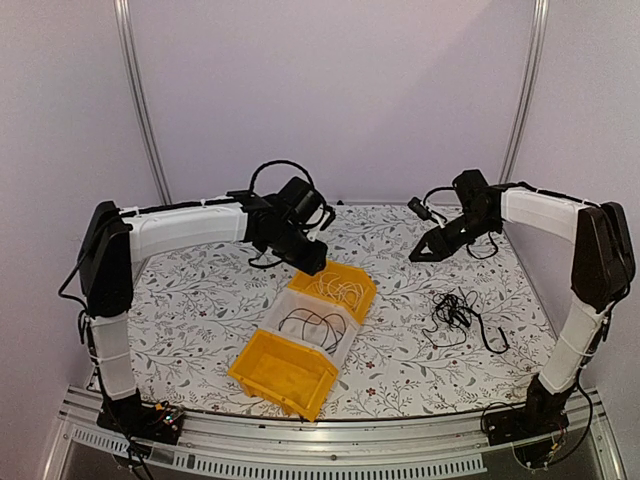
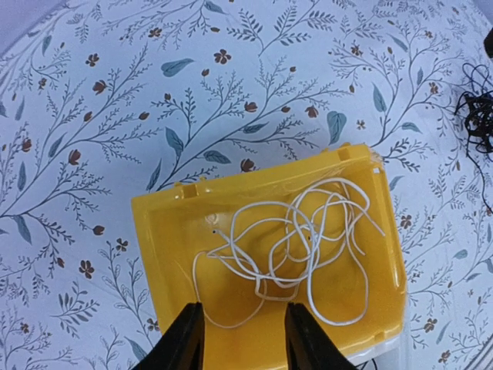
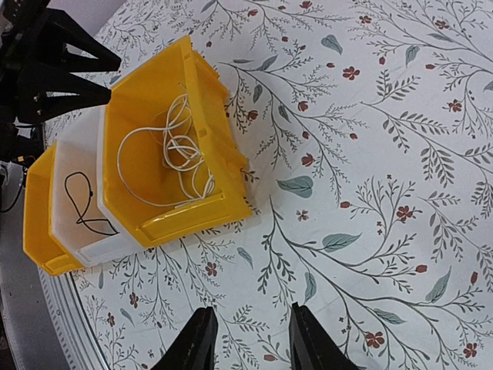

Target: Untangle the cables

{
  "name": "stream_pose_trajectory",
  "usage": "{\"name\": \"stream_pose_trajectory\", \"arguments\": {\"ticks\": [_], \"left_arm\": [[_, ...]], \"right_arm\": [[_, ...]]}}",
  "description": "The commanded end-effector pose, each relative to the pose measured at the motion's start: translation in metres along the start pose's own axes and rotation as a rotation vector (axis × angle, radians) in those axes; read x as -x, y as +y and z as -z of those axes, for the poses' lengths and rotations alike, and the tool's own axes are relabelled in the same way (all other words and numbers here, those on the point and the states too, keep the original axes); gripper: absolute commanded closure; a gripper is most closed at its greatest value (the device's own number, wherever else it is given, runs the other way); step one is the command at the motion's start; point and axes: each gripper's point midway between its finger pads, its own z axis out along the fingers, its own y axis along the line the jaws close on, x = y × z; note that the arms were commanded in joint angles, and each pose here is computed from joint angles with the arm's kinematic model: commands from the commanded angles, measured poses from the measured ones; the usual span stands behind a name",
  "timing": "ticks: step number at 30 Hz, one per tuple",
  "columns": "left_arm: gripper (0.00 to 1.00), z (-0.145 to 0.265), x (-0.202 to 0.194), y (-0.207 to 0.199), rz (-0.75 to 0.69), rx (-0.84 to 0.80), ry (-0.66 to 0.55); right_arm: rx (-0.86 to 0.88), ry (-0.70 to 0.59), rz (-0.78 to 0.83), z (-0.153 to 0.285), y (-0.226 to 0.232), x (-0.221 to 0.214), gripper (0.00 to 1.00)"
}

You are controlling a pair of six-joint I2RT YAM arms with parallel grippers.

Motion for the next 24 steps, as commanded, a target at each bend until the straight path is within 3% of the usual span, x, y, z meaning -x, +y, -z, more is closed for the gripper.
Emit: {"name": "stream_pose_trajectory", "arguments": {"ticks": [1, 7, 11, 20, 24], "left_arm": [[0.6, 0.029, 0.007, 0.011, 0.027, 0.029, -0.034], [0.58, 0.085, 0.071, -0.003, 0.034, -0.034, -0.327], [0.58, 0.113, 0.1, -0.01, 0.044, -0.066, -0.487], [0.58, 0.105, 0.102, -0.021, 0.031, -0.114, -0.551], [0.58, 0.098, 0.096, -0.028, 0.035, -0.152, -0.524]], "right_arm": [[-0.067, 0.01, 0.086, 0.02, -0.003, 0.011, 0.63], [-0.16, 0.01, 0.081, 0.054, -0.017, 0.001, 0.66], [-0.23, 0.087, 0.026, 0.078, -0.034, -0.035, 0.69], [-0.441, 0.286, 0.009, 0.109, -0.042, -0.133, 0.65], [-0.485, 0.3, -0.069, 0.104, -0.06, -0.141, 0.68]]}}
